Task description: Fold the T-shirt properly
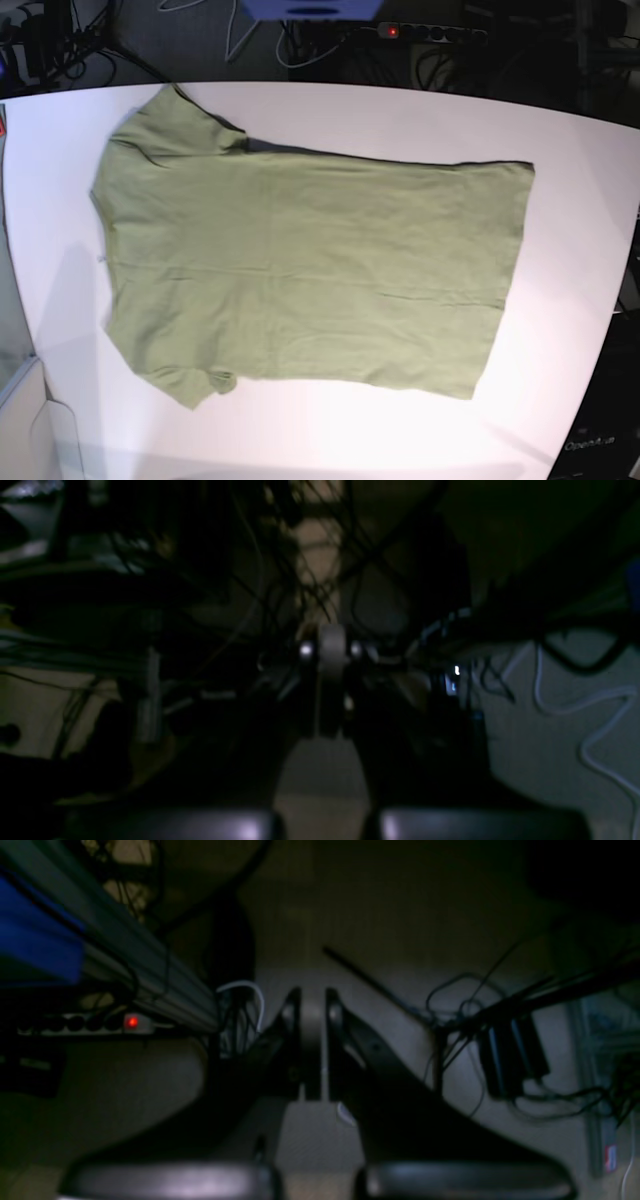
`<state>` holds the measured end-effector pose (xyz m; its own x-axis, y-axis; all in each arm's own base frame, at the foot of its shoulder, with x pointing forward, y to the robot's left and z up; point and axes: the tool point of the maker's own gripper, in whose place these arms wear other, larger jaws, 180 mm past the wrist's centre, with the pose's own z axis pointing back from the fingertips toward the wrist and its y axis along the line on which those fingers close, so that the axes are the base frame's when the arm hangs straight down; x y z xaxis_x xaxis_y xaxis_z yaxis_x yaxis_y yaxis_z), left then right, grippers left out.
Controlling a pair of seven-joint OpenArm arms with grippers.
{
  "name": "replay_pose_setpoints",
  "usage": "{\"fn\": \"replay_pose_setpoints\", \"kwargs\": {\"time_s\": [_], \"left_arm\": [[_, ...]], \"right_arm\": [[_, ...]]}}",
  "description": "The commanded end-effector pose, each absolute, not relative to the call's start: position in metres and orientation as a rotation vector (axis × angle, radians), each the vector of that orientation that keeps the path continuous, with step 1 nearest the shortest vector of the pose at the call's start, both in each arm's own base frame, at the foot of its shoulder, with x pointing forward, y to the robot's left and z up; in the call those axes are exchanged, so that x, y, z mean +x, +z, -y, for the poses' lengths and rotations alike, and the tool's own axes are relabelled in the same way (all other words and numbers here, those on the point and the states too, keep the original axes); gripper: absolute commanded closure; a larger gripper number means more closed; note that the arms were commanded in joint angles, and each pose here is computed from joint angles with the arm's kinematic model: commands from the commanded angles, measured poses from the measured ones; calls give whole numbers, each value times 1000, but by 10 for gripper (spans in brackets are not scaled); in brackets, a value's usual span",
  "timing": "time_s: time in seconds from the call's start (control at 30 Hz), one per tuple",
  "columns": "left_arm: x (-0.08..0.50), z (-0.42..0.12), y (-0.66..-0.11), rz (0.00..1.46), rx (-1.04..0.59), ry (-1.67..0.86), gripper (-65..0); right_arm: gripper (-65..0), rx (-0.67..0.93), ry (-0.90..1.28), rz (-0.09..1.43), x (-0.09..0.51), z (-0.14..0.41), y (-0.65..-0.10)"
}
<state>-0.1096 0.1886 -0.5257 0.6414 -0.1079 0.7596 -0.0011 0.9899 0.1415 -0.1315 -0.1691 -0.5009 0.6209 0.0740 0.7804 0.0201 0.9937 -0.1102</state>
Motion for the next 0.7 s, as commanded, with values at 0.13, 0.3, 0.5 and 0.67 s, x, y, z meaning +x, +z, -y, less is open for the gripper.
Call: {"fn": "replay_pose_setpoints", "kwargs": {"time_s": [0.13, 0.3, 0.5, 0.67], "left_arm": [[-111, -194, -462, 1043, 156, -91, -10], [-90, -181, -403, 1196, 146, -97, -10], [-43, -192, -378, 1205, 176, -15, -10], [-1, -218, -374, 1152, 170, 74, -10]], "right_arm": [[0, -104, 51, 1004, -133, 170, -459], [0, -101, 75, 1106, -118, 169, -425], [-7, -93, 106, 1257, -83, 166, -377], [-7, -96, 125, 1266, -34, 165, -357]]}}
